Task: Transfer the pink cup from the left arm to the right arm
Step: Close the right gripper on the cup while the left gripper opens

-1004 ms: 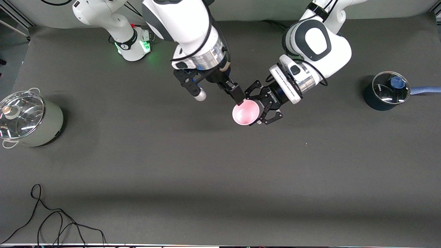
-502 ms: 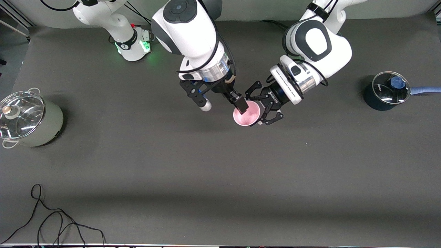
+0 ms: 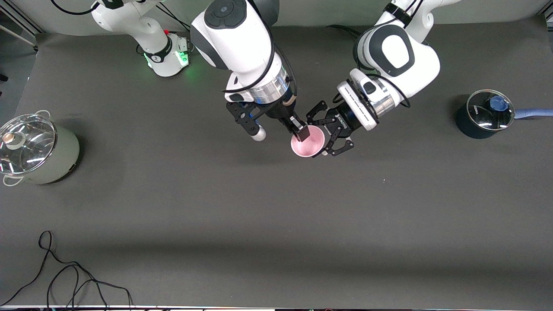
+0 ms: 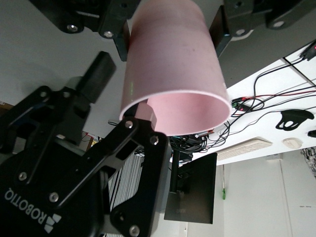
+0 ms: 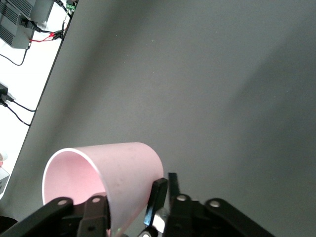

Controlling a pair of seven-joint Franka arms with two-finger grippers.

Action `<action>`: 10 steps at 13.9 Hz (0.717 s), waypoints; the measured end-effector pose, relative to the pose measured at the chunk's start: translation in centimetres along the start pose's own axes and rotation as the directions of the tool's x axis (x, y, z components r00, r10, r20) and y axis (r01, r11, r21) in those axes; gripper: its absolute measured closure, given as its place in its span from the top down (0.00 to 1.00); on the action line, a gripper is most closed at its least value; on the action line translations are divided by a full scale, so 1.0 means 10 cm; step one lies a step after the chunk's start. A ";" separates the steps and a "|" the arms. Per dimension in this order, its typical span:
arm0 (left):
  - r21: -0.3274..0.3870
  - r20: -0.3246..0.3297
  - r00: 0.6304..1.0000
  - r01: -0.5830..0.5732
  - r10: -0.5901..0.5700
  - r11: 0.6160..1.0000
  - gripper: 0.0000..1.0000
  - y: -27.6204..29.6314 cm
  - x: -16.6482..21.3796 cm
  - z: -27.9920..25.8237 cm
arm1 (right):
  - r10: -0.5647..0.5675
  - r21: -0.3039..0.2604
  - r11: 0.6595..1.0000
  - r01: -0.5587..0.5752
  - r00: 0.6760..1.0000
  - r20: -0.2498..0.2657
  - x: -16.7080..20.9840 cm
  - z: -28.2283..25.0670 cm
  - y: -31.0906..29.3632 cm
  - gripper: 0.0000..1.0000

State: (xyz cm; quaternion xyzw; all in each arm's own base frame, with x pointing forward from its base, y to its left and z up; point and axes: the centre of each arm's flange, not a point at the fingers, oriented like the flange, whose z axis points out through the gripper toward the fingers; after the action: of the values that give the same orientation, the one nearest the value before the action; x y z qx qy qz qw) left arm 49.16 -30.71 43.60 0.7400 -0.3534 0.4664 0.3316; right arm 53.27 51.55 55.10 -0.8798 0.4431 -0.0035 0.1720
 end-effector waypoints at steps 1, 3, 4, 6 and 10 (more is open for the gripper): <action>0.000 0.001 1.000 -0.003 0.003 1.000 0.68 0.00 0.00 0.00 | -0.005 -0.001 1.000 0.005 1.000 0.000 0.00 0.00 0.00 0.20; 0.000 0.001 1.000 -0.007 0.007 1.000 0.68 0.00 0.00 0.00 | -0.015 -0.001 1.000 0.015 1.000 0.000 0.00 0.00 0.00 0.18; 0.000 0.001 1.000 -0.007 0.007 1.000 0.68 0.00 0.00 0.00 | -0.017 -0.001 1.000 0.017 1.000 0.000 0.00 0.00 0.00 0.18; 0.002 0.001 1.000 -0.005 0.005 1.000 0.70 -0.01 0.00 0.00 | -0.024 0.000 1.000 0.024 1.000 0.001 0.00 -0.01 0.00 0.17; 0.006 -0.001 1.000 0.004 -0.004 1.000 0.98 -0.03 0.00 -0.01 | -0.030 0.000 1.000 0.030 0.999 -0.014 0.17 -0.07 -0.02 0.04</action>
State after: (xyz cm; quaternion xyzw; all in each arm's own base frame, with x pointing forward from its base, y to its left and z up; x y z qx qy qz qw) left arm 49.35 -30.44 43.58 0.7415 -0.3501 0.4673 0.3305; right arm 54.39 50.15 55.55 -0.8864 0.4309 -0.0123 0.1689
